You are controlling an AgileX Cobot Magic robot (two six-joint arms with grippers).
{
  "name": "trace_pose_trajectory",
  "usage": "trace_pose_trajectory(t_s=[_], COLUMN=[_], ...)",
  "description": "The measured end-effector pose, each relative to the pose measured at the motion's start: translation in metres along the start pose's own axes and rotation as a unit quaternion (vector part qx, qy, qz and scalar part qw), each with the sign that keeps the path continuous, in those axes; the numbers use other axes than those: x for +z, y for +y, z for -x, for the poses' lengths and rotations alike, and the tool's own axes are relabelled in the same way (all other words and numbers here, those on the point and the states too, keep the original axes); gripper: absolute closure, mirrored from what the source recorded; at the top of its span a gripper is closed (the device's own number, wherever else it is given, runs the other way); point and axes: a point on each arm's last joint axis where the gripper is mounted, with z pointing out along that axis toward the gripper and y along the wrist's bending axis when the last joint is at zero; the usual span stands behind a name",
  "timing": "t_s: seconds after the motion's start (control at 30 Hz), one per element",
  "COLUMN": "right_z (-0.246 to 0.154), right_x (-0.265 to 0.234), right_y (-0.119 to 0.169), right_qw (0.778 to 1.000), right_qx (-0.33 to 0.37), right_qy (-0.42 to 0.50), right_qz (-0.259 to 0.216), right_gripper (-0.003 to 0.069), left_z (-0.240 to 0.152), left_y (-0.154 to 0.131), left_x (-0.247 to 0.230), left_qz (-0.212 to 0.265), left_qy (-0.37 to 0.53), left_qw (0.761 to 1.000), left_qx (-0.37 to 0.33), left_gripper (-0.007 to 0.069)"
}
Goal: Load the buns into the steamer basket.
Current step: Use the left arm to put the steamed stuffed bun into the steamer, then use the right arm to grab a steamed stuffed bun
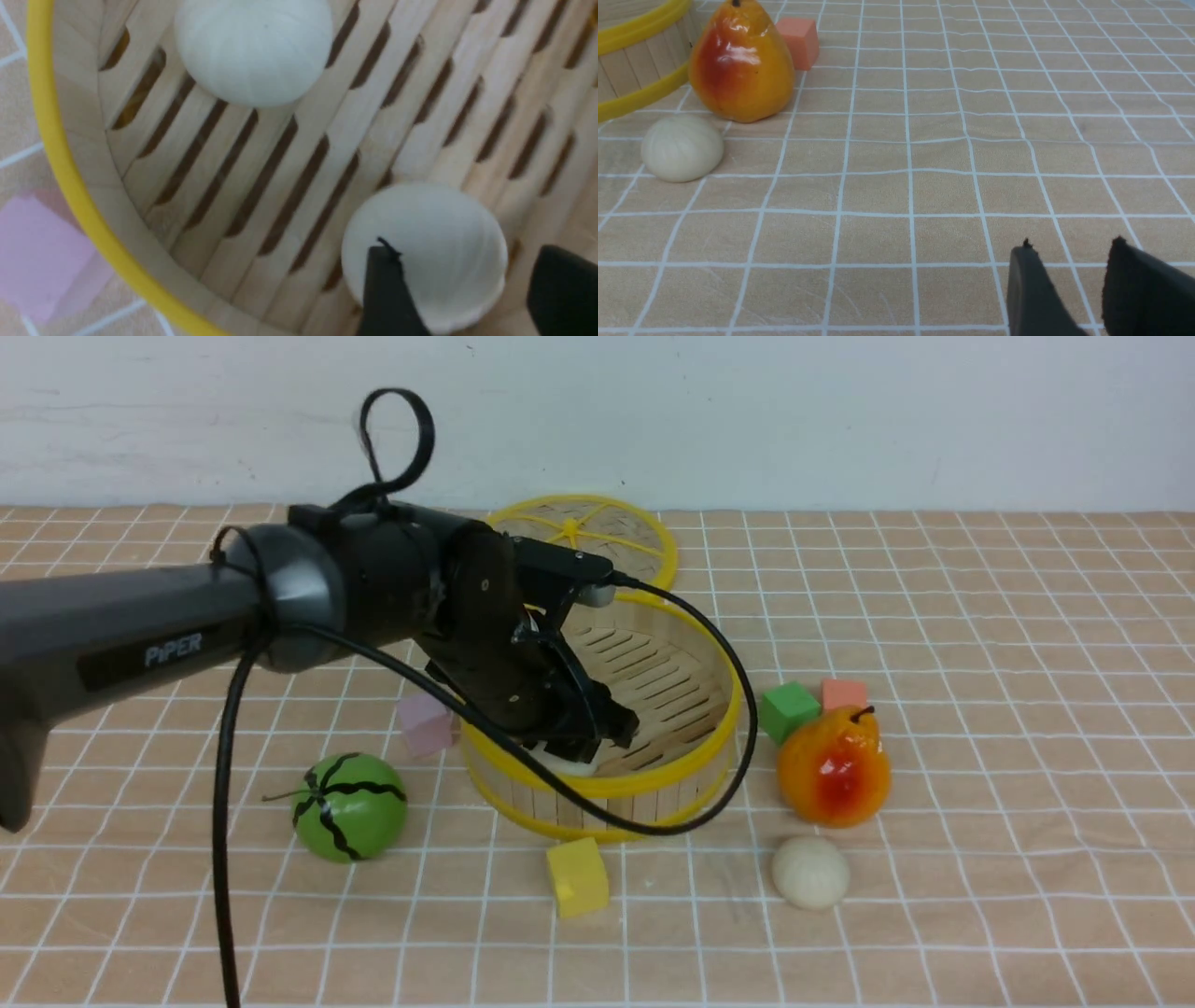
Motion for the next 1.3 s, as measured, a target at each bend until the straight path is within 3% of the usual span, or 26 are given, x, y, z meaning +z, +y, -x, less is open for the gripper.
trace_pose_trajectory(t_s=[0.2,0.37,0.47,0.57,0.67,0.77,0.83,1.03,1.3], right_z=[0.000,0.000,0.000,0.000,0.000,0.000,0.000,0.000,0.000], right_x=[0.000,0.000,0.000,0.000,0.000,0.000,0.000,0.000,0.000], right_y=[0.000,0.000,0.000,0.000,0.000,0.000,0.000,0.000,0.000], right_qw=[1.000,1.000,1.000,1.000,1.000,1.000,1.000,1.000,1.000], right_qx=[0.000,0.000,0.000,0.000,0.000,0.000,0.000,0.000,0.000], right_qy=[0.000,0.000,0.000,0.000,0.000,0.000,0.000,0.000,0.000], right_qz=[0.000,0.000,0.000,0.000,0.000,0.000,0.000,0.000,0.000], right_gripper=[0.0418,0.0418,0.0418,0.0418,0.0418,0.0418,0.0418,0.0418,0.0418], left_z=[0.004,0.005,0.000,-0.013,-0.033,-0.052,-0.073,-0.130,-0.166], left_y=[-0.003,-0.008,-0.011,-0.015,-0.017,-0.018,-0.018,-0.016,-0.015], left_x=[-0.050,-0.113,-0.154,-0.204,-0.257,-0.290,-0.318,-0.349,-0.324], left_qz=[-0.004,-0.017,-0.032,-0.049,-0.059,-0.063,-0.067,-0.072,-0.085], left_qy=[0.006,-0.016,-0.023,-0.033,-0.061,-0.081,-0.107,-0.156,-0.144], left_qw=[1.000,1.000,0.998,0.995,0.994,0.993,0.991,0.984,0.982], left_qx=[0.002,-0.013,-0.047,-0.074,-0.069,-0.056,-0.048,-0.044,-0.083], left_gripper=[0.0199,0.0241,0.0302,0.0412,0.0538,0.0622,0.0638,0.0638,0.0638])
